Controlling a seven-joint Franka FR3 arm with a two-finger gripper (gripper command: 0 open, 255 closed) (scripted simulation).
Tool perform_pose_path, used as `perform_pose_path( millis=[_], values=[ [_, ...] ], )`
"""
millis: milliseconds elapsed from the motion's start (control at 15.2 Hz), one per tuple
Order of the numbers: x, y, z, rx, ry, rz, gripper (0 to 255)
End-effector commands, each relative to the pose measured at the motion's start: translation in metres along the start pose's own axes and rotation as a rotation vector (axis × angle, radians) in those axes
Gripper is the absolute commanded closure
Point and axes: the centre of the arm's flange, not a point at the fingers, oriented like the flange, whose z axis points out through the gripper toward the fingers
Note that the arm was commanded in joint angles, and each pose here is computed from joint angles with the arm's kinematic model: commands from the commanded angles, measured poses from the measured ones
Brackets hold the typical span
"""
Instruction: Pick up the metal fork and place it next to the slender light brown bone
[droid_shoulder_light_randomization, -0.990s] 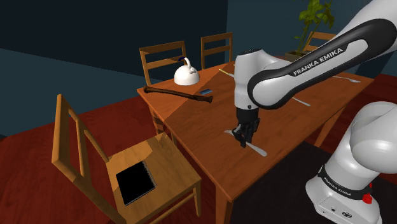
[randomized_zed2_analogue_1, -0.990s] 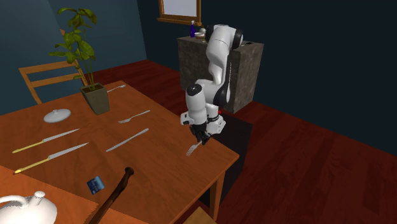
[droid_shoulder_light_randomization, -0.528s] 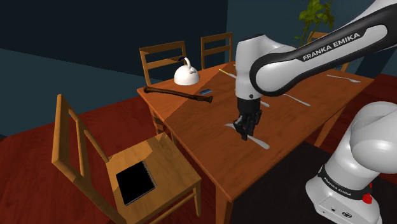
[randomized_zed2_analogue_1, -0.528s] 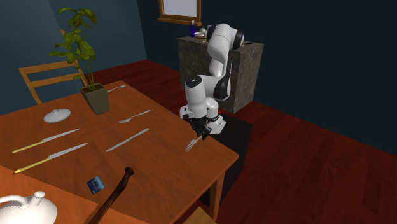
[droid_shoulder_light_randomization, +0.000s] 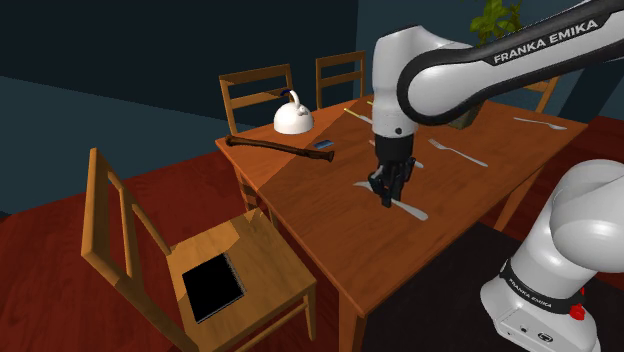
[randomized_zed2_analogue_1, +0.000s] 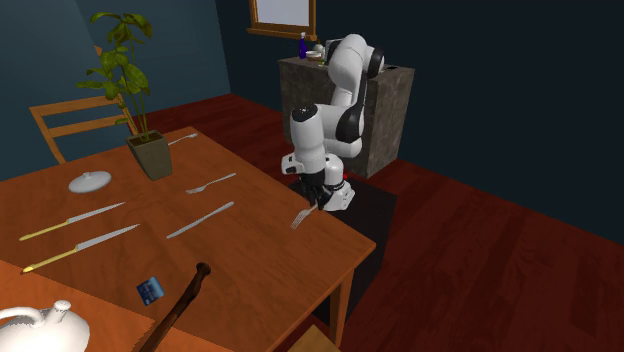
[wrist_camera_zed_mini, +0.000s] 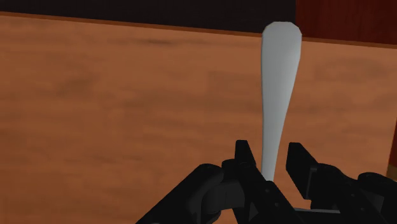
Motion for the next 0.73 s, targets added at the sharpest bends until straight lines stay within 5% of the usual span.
perform_pose_path(
  millis=[0, 132, 660],
  values=[
    [-0.002, 0.000, -0.010, 0.000, 0.000, 0.000, 255],
    [-0.004, 0.000, -0.019, 0.000, 0.000, 0.000, 255],
    [0.094, -0.039, -0.033, 0.000, 0.000, 0.000, 255]
  ],
)
